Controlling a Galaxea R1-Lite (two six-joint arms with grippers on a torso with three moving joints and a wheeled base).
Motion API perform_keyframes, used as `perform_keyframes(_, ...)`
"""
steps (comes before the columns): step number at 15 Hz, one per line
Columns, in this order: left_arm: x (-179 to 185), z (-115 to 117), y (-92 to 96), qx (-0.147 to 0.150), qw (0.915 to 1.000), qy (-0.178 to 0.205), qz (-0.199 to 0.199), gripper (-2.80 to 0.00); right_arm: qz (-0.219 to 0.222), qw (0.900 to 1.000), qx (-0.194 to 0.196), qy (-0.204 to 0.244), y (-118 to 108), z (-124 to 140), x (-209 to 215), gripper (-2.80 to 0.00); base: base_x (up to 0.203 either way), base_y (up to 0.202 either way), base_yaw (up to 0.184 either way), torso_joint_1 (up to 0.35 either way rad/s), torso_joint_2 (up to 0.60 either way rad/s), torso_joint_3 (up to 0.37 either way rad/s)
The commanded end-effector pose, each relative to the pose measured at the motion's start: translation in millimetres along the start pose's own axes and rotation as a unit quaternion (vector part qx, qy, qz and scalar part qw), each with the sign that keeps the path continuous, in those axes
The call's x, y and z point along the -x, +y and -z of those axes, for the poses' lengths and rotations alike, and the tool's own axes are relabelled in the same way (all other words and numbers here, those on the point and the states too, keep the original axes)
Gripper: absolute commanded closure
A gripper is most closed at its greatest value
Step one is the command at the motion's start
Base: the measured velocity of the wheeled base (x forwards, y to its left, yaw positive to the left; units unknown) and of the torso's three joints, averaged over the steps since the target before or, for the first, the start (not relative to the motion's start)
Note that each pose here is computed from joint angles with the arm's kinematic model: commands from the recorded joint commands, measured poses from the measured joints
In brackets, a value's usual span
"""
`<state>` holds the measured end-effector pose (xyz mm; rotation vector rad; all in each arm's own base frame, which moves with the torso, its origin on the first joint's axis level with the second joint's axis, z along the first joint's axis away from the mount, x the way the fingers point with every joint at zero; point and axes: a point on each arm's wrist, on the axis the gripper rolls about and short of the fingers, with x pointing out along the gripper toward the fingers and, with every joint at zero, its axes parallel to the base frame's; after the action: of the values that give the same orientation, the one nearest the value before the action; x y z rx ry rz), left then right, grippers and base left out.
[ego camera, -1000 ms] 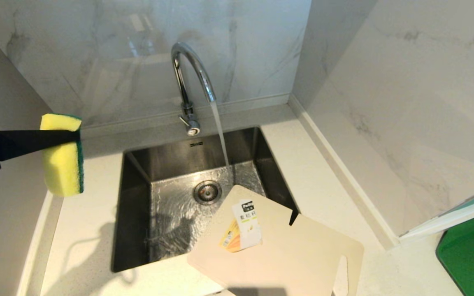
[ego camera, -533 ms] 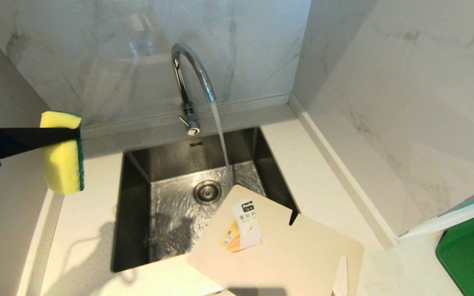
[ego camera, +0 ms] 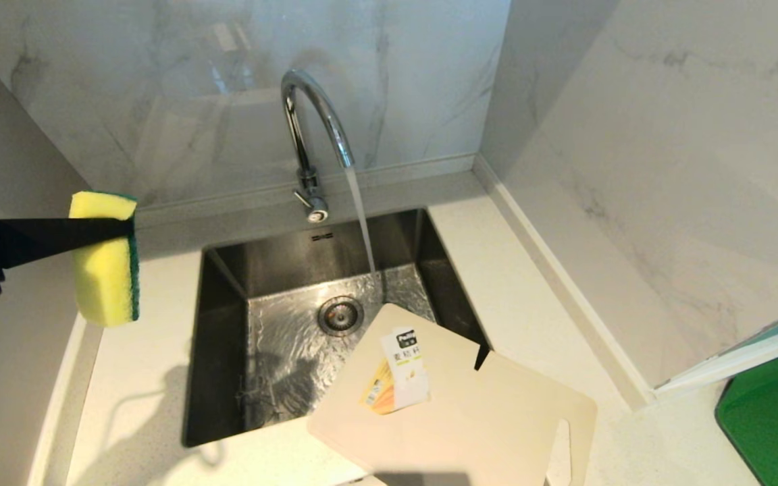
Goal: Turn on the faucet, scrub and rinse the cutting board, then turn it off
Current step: Put down the cleaning cloth
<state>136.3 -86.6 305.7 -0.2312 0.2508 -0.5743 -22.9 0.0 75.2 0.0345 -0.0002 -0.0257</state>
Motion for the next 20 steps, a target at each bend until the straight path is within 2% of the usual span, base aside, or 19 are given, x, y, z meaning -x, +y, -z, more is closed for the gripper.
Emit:
perform_keyframes(1,-8,5,2.1,0.001,0.9998,0.02,-0.009,0.0,0.0,1.0,0.0,0.001,0,0,0,0.0,0.0,0.0,0.0,0.0,0.0,0.0)
perform_keyframes(5,-39,22,11.8,-0.023,0.993,0.067,-0.095,0.0,0.0,1.0,0.0,0.001,0,0,0,0.0,0.0,0.0,0.0,0.0,0.0,0.0)
perform_keyframes(7,-47,29,14.0,-0.027,0.9908,0.085,-0.102,0.0,0.0,1.0,0.0,0.001,0,0,0,0.0,0.0,0.0,0.0,0.0,0.0,0.0)
perform_keyframes(9,-57,43,18.6,-0.05,0.9854,0.121,-0.109,0.0,0.0,1.0,0.0,0.001,0,0,0,0.0,0.0,0.0,0.0,0.0,0.0,0.0)
perform_keyframes(11,-71,56,24.8,-0.059,0.975,0.169,-0.132,0.0,0.0,1.0,0.0,0.001,0,0,0,0.0,0.0,0.0,0.0,0.0,0.0,0.0)
perform_keyframes(13,-81,64,35.6,-0.057,0.9546,0.229,-0.182,0.0,0.0,1.0,0.0,0.001,0,0,0,0.0,0.0,0.0,0.0,0.0,0.0,0.0)
perform_keyframes(14,-85,63,41.5,-0.046,0.9427,0.258,-0.207,0.0,0.0,1.0,0.0,0.001,0,0,0,0.0,0.0,0.0,0.0,0.0,0.0,0.0)
perform_keyframes(16,-98,61,56.3,-0.011,0.9279,0.281,-0.245,0.0,0.0,1.0,0.0,0.001,0,0,0,0.0,0.0,0.0,0.0,0.0,0.0,0.0)
perform_keyframes(20,-112,61,95.6,0.046,0.915,0.302,-0.264,0.0,0.0,1.0,0.0,0.001,0,0,0,0.0,0.0,0.0,0.0,0.0,0.0,0.0)
